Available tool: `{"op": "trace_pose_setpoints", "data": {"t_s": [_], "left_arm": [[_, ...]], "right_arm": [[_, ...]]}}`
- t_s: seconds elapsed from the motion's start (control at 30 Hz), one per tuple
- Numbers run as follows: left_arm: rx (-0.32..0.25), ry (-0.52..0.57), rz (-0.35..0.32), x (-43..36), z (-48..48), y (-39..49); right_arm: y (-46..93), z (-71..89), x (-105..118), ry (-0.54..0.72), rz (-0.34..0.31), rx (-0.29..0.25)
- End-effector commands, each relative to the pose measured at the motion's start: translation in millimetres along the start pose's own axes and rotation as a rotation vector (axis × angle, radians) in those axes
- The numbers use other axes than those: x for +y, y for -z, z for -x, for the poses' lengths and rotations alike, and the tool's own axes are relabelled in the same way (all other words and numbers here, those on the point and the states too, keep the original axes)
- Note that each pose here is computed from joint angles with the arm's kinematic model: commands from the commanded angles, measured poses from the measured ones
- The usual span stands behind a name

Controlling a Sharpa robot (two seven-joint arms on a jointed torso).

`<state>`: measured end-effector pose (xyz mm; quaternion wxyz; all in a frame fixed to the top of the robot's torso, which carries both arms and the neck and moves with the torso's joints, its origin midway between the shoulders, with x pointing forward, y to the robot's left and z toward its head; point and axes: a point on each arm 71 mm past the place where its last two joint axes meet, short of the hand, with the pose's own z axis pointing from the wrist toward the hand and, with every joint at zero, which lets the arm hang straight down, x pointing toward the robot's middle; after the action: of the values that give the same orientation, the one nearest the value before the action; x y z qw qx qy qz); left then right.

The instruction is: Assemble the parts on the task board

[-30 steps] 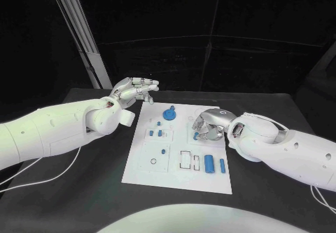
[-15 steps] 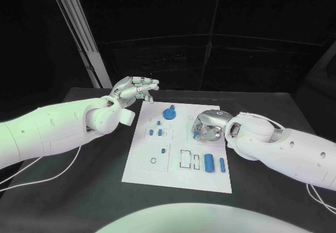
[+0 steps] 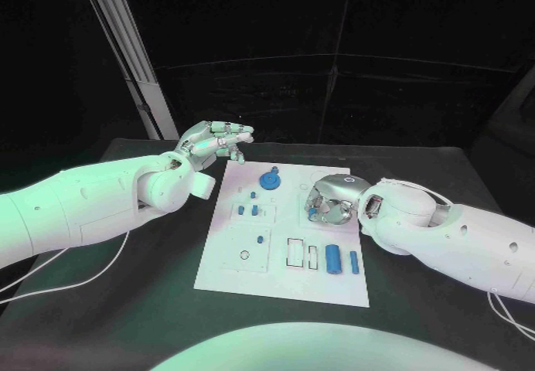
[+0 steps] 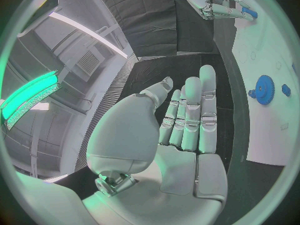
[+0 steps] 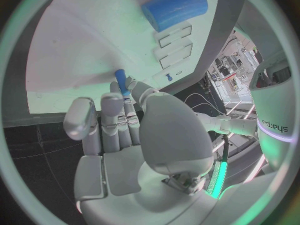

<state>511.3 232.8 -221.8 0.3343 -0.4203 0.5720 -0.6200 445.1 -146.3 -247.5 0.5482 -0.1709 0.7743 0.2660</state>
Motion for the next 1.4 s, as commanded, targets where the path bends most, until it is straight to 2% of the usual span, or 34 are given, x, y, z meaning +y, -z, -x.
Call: {"op": "trace_pose_setpoints", "data": {"t_s": [0.03, 0.4, 0.6, 0.73, 1.0, 1.2, 1.4], "left_arm": [[0.009, 0.008, -0.005, -1.2, -0.7, -0.4], [0.002, 0.005, -0.005, -1.3, 2.0, 0.1], [0.001, 0.005, -0.005, -1.3, 2.1, 0.1], [0.002, 0.005, -0.005, -1.2, 1.7, -0.1], [0.007, 0.007, -0.005, -0.9, -0.8, -1.2], [0.011, 0.008, -0.006, -0.8, -2.8, -2.0], [0.017, 0.010, -0.006, -0.6, -5.1, -3.2]], "right_arm": [[1.7, 6.5, 1.4, 0.009, 0.006, -0.069], [20.4, 21.3, 9.9, -0.121, 0.051, -0.197], [24.5, 25.4, 21.4, -0.170, 0.090, -0.220], [20.0, 26.1, 37.5, -0.196, 0.142, -0.215], [-1.9, 21.3, 81.6, -0.216, 0.275, -0.190], [-14.8, 4.0, 108.3, -0.194, 0.352, -0.135], [-25.5, -17.7, 121.8, -0.167, 0.377, -0.057]]}}
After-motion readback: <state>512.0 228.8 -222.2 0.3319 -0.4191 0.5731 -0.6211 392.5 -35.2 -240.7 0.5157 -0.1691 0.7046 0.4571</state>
